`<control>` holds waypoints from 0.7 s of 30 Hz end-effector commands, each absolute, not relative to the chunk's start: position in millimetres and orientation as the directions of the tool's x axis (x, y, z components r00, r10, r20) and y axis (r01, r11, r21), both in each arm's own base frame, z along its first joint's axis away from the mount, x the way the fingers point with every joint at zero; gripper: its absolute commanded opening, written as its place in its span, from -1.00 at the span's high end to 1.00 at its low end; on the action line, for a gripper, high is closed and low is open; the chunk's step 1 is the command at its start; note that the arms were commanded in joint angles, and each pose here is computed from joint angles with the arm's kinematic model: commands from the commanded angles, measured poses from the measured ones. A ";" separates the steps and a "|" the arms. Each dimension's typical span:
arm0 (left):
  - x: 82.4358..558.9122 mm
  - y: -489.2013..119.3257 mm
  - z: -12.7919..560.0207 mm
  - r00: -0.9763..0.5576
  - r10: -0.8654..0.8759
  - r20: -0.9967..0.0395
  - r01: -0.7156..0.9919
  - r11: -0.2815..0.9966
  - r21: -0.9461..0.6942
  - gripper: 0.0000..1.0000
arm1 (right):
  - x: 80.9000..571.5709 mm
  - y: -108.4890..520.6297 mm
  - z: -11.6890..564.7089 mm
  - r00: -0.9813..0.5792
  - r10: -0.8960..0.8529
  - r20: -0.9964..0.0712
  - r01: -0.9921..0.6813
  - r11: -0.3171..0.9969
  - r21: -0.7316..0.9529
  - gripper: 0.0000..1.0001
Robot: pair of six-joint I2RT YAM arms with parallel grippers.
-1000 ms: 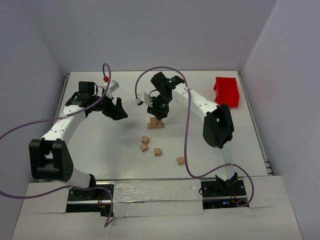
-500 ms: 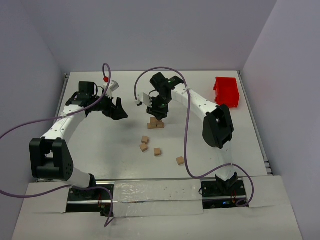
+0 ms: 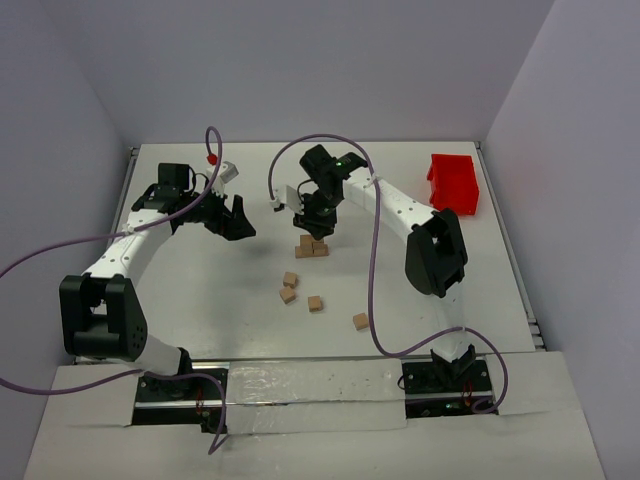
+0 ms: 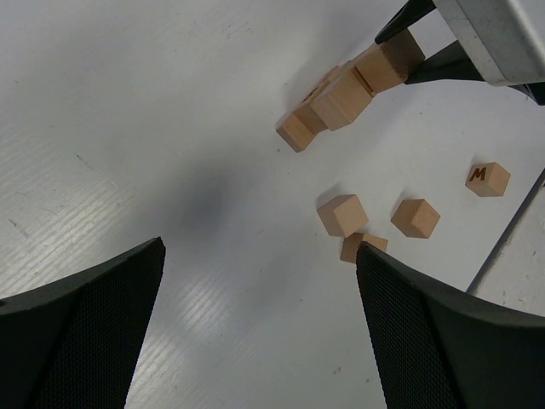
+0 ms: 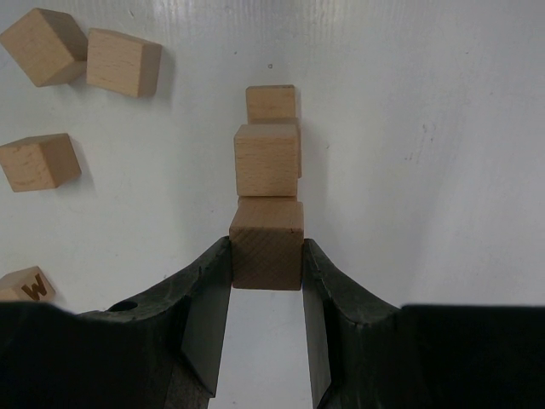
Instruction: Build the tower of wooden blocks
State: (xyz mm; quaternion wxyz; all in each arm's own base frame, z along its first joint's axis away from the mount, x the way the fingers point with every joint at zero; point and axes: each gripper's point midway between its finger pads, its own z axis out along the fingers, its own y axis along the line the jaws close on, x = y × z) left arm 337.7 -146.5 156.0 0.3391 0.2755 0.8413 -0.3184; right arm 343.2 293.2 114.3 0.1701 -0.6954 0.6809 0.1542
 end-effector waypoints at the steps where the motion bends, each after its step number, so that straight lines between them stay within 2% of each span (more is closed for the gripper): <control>1: 347.4 -149.4 167.7 -0.578 0.234 -0.782 0.707 0.623 -0.336 -0.98 | 344.8 298.3 110.6 0.046 -0.893 -0.448 -0.999 -0.030 -0.043 0.45; 14: 347.7 -150.1 167.9 -0.578 0.235 -0.781 0.710 0.618 -0.339 -0.99 | 344.8 297.7 105.8 0.044 -0.895 -0.443 -0.999 -0.030 -0.039 0.40; 21: 348.3 -150.4 167.3 -0.581 0.235 -0.779 0.709 0.617 -0.342 -0.98 | 344.7 296.3 105.3 0.045 -0.897 -0.441 -0.999 -0.030 -0.041 0.28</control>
